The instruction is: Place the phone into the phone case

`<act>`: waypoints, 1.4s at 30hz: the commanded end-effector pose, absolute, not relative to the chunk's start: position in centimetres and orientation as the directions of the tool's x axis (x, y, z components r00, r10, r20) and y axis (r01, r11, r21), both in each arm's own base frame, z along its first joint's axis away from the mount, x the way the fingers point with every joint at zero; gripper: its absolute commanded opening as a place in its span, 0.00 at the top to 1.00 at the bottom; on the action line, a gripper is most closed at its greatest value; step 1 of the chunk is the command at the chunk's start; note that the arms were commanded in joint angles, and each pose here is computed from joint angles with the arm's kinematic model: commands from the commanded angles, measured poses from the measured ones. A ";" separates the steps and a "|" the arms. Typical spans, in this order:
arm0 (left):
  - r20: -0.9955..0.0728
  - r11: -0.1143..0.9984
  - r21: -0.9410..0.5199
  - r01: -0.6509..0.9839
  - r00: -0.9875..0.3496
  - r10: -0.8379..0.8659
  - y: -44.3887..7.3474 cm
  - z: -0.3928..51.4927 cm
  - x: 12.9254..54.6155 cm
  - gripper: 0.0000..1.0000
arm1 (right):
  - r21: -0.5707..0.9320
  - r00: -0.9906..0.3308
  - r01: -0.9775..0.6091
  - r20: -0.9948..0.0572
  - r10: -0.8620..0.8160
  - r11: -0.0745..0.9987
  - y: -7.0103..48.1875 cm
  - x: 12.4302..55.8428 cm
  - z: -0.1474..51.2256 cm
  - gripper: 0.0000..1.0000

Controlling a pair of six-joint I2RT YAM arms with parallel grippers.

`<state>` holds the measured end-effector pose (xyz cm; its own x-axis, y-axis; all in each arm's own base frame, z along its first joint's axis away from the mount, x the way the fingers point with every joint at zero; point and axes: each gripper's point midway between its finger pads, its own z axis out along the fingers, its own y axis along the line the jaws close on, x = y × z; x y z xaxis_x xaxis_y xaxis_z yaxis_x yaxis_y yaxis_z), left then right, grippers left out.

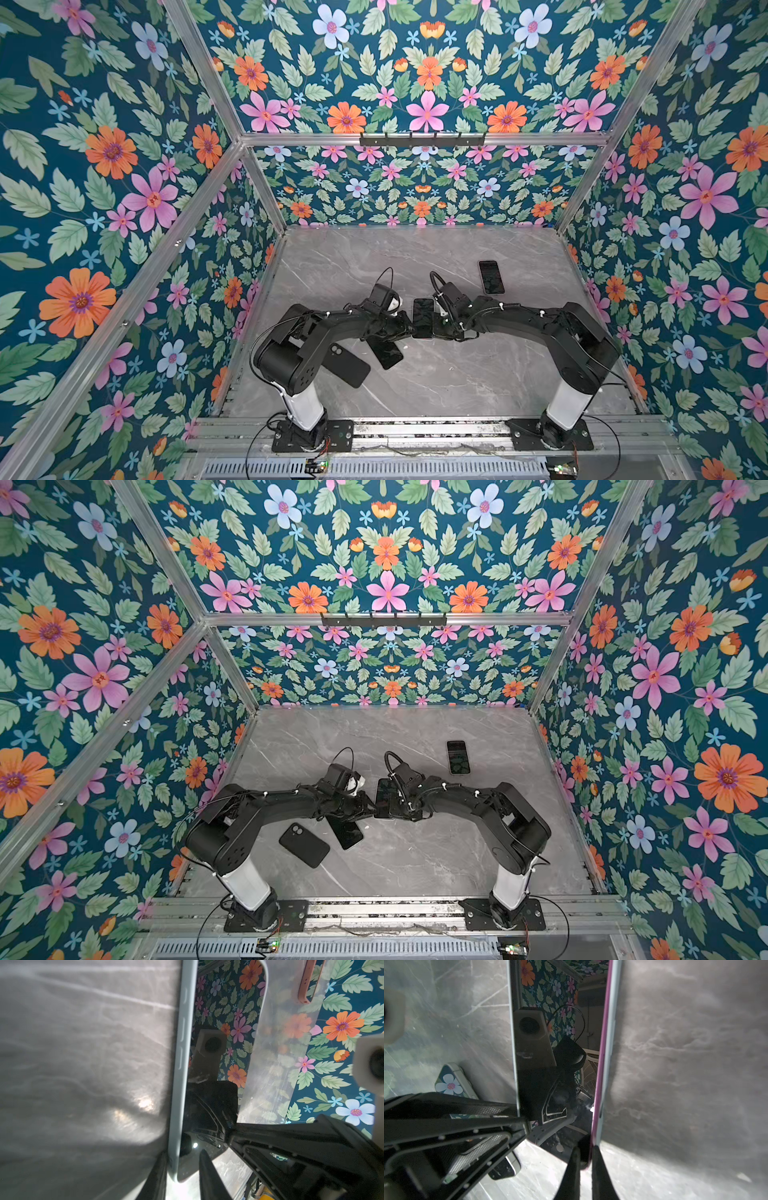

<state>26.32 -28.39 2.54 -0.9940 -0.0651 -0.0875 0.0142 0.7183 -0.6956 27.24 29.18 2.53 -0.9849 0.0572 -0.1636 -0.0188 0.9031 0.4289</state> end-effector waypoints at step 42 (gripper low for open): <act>-0.058 0.737 -0.676 0.004 -0.997 -0.048 -28.2 2.2 25.4 0.67 | 0.448 -0.995 0.008 -0.081 0.050 0.894 30.1 26.0 -0.7 1.00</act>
<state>26.46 -28.10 2.68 -0.9928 -0.0823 -0.0873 -0.0005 0.7304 -0.6830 27.33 29.51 1.82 -0.9875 0.0714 -0.1407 0.0019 0.8970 0.4420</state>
